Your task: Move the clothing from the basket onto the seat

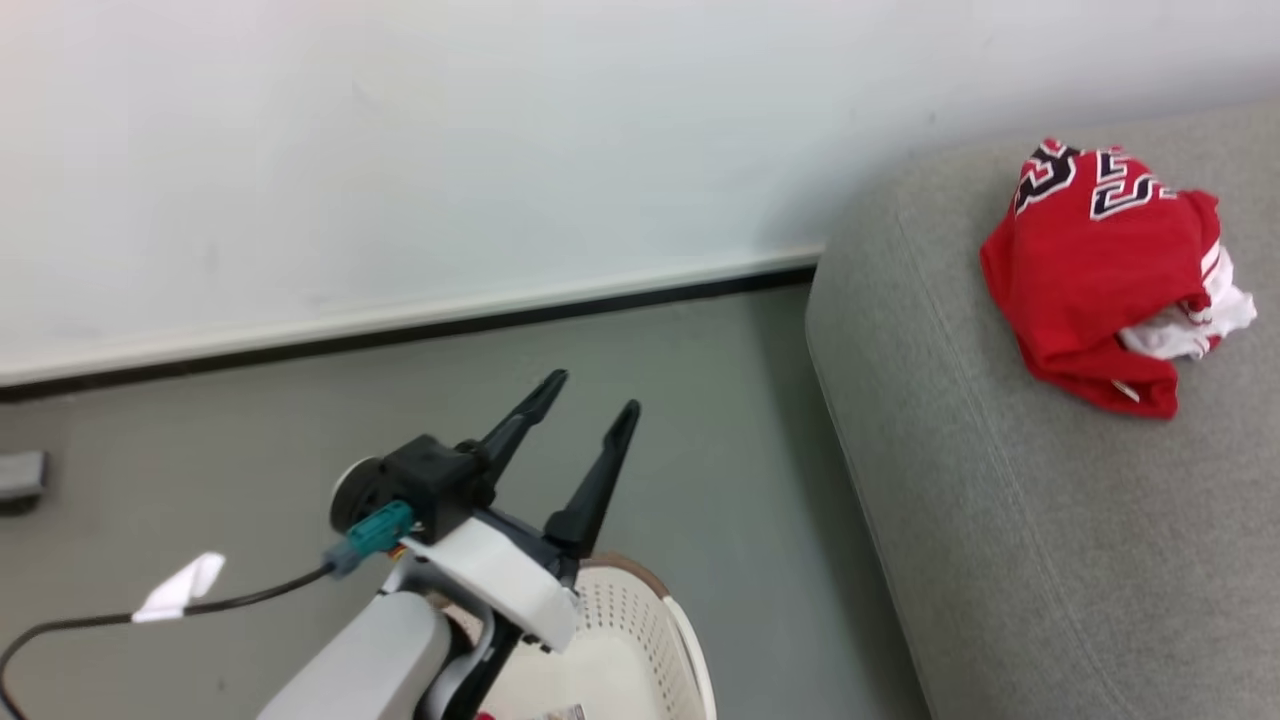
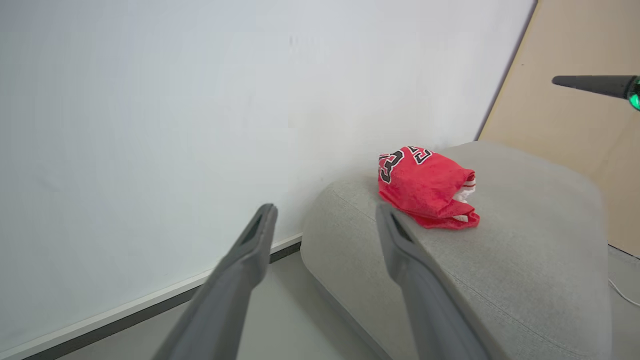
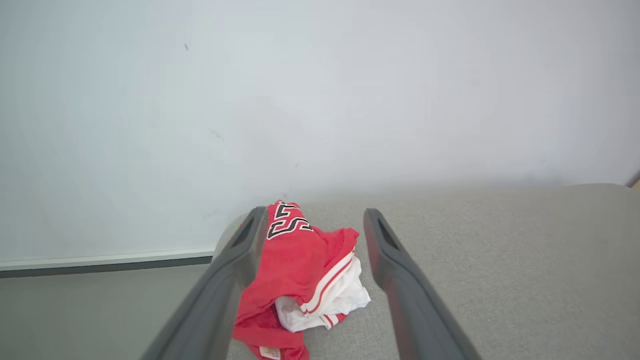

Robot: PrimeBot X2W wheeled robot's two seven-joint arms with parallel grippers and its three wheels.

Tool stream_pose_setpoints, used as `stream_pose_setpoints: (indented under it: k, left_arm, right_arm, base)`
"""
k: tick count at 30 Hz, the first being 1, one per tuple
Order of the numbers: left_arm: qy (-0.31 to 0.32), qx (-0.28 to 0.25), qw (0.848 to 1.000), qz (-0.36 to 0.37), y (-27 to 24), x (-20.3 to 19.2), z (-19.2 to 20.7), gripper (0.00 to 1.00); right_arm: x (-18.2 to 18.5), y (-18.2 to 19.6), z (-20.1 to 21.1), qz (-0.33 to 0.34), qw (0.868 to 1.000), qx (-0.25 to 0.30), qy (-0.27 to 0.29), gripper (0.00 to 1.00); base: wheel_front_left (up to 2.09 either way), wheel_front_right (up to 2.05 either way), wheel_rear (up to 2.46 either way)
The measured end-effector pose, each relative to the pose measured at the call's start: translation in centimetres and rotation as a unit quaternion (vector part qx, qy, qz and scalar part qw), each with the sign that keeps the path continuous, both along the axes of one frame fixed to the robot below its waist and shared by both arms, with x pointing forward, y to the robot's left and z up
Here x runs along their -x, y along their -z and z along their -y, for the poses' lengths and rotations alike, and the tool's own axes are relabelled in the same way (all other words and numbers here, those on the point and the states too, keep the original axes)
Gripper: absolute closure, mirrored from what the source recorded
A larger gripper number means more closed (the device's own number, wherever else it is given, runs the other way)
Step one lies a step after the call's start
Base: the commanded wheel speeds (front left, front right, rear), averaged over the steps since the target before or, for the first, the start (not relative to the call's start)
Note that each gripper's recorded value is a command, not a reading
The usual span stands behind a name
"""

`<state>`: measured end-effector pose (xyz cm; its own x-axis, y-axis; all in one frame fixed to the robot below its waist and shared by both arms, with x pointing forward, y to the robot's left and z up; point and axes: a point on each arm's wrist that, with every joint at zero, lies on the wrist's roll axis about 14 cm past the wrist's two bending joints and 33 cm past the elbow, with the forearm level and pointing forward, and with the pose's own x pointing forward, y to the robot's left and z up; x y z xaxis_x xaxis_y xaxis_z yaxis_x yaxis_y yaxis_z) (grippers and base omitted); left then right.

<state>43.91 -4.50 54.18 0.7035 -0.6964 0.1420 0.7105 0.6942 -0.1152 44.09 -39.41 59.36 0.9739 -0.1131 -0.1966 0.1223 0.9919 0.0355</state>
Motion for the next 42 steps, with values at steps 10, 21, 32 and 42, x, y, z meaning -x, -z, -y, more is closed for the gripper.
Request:
stream_pose_setpoints:
  k: [10, 21, 32, 42]
  left_arm:
    - [-0.139, 0.006, 0.99, 0.033, -3.3, 0.3, -8.9, 0.0]
    - [-0.3, 0.015, 0.953, 0.035, -3.8, 2.1, -19.2, 0.0]
    - [-0.39, 0.012, 0.92, 0.028, -2.0, 5.3, -24.1, 0.0]
    - [-0.417, -0.008, 0.909, 0.011, 0.6, 7.4, -24.8, 0.0]
  right_arm:
    - [0.2, -5.4, -7.1, 0.169, 0.982, -0.035, -0.082, 0.0]
    - [1.7, -2.9, -13.6, 0.215, 0.965, -0.07, -0.133, 0.0]
    - [5.6, 4.2, -18.9, 0.177, 0.967, -0.122, -0.134, 0.0]
    - [8.1, 6.4, -20.9, 0.168, 0.971, -0.12, -0.12, 0.0]
  base:
    - [0.0, 0.0, 0.0]
    - [0.0, 0.0, 0.0]
    - [0.0, 0.0, 0.0]
    - [0.0, 0.0, 0.0]
